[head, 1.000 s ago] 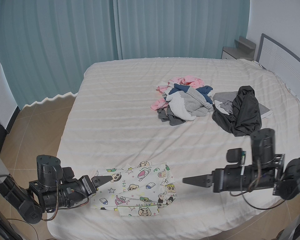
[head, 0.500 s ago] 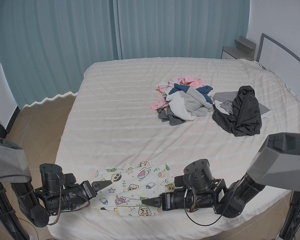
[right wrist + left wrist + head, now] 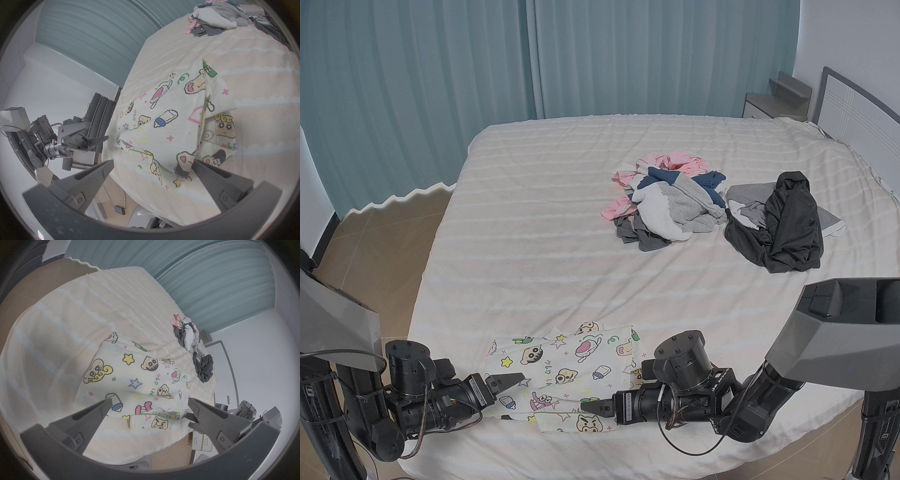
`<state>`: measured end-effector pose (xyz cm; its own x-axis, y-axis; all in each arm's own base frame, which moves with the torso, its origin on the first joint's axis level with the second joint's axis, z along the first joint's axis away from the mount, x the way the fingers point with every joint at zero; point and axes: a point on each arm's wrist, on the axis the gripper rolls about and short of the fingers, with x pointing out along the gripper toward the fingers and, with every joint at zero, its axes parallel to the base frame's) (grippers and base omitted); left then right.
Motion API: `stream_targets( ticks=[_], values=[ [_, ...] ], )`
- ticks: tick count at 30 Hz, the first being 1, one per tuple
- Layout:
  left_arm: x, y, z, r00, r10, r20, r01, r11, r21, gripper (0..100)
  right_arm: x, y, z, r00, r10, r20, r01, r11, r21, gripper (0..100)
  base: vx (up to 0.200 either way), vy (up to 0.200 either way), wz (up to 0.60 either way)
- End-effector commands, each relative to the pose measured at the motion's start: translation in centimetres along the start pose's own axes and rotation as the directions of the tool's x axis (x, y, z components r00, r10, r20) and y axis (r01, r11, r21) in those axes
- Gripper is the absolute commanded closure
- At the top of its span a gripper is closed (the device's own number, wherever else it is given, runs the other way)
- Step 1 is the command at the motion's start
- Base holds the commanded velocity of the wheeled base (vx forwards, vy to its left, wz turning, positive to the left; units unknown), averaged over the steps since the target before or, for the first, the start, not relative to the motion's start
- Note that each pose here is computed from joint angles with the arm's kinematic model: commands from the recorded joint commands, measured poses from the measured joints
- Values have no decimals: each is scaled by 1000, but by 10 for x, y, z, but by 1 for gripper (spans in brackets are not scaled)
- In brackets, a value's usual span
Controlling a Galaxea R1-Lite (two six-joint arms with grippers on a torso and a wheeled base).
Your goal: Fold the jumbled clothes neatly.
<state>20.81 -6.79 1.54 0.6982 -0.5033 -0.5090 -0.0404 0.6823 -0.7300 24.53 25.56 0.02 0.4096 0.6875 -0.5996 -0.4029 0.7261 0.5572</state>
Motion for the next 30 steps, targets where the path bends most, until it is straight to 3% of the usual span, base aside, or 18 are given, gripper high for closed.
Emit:
stream_targets(
  ticks=[1, 5, 6, 30],
  values=[
    [2, 3, -2, 1000, 14, -13, -14, 1000, -6, 0, -3, 5, 4, 999, 23, 28, -23, 1000, -10, 0, 0, 0, 0],
    [2, 3, -2, 1000, 15, -13, -16, 1000, -7, 0, -3, 6, 6, 998, 25, 56, -24, 1000, -18, 0, 0, 0, 0],
    [3, 4, -2, 1000, 16, -12, -17, 1000, -7, 0, -2, 5, 6, 998, 13, 63, -12, 1000, -20, 100, 0, 0, 0],
    [2, 6, 0, 1000, 24, -3, -24, 1000, -15, 0, -45, -6, -5, 997, -54, 46, 54, 998, -9, 100, 0, 0, 0]
  ],
)
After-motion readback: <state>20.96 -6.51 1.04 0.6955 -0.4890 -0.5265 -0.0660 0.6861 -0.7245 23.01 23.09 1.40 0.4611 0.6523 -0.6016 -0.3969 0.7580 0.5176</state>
